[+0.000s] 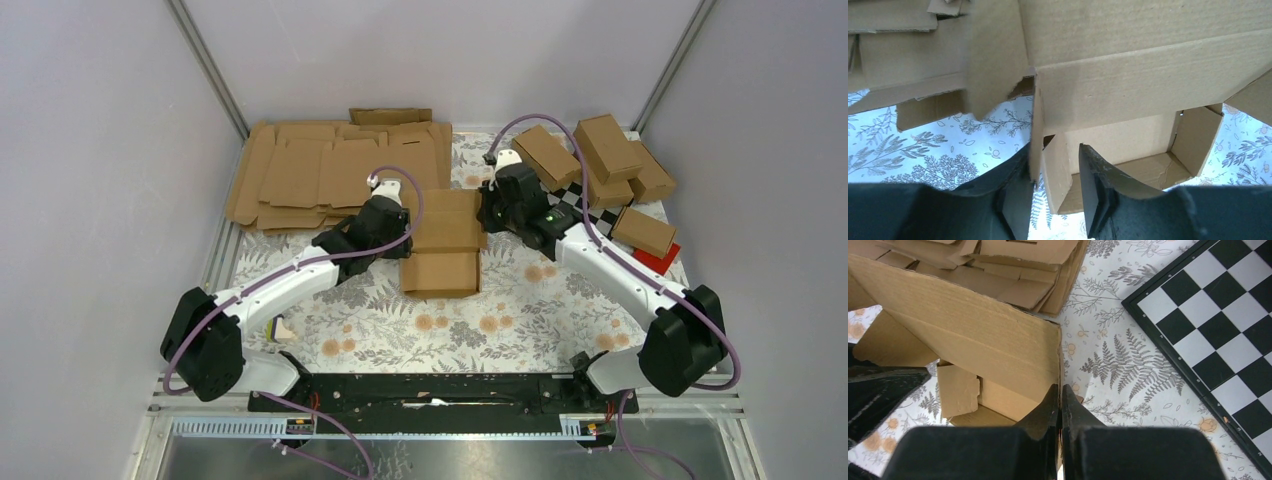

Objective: Fold the paper box

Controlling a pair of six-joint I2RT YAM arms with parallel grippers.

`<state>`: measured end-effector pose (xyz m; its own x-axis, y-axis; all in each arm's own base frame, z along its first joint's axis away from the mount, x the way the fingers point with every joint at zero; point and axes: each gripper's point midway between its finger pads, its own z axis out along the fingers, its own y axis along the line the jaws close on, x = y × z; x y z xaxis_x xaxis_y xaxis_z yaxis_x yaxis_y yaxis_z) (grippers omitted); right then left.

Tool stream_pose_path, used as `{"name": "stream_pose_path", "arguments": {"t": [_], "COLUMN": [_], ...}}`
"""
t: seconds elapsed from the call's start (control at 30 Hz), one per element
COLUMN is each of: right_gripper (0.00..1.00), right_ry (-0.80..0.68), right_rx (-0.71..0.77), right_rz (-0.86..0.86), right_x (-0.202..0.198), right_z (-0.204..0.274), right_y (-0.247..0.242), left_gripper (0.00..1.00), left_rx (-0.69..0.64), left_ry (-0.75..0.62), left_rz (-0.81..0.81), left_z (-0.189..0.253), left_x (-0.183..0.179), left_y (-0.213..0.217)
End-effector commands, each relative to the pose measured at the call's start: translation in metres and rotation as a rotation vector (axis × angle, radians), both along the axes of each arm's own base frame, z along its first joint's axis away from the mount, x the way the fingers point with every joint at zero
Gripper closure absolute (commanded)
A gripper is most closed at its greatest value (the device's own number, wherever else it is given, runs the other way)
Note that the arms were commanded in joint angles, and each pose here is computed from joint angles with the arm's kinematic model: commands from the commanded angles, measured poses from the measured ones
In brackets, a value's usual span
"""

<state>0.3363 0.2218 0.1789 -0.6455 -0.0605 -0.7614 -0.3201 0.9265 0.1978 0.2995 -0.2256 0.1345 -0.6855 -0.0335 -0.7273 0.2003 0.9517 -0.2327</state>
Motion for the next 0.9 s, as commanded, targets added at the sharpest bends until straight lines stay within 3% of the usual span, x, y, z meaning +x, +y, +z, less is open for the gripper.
{"name": "stream_pose_path", "arguments": {"t": [0.0,0.13,0.23,0.4,0.7,0.87], "right_gripper": [1.00,1.00,1.00,1.00,1.00,1.00], "right_ry": [-0.114,-0.145,-0.146,-0.167,-0.353,-0.381], "right_rx": [-0.008,-0.007,-0.017,0.023,0.139,0.142], "right_rz": [-0.003,0.022,0.026,-0.060,-0.357,-0.466], "right_x": [0.009,0.010,0.011,0.014,0.007,0.006], "right_z": [0.014,0.016,0.013,0.015,0.013,0.005], "right_y": [-0.001,0.001,0.001,-0.004,-0.014,-0.020], "left_gripper": [0.64,0.76,1.00,1.00,1.00,1.00], "left_rx": [0.013,0.037,0.051,0.032,-0.164,-0.154], "left_ry": [-0.042,-0.048,-0.049,-0.073,-0.283,-0.387], "left_rz": [0.039,0.032,0.039,0.077,0.211,0.301], "left_z": [0.020,0.019,0.018,0.015,0.037,0.034], "left_x": [0.012,0.017,0.022,0.028,0.023,0.009], "left_y": [0.001,0.000,-0.002,-0.002,-0.008,-0.013]}}
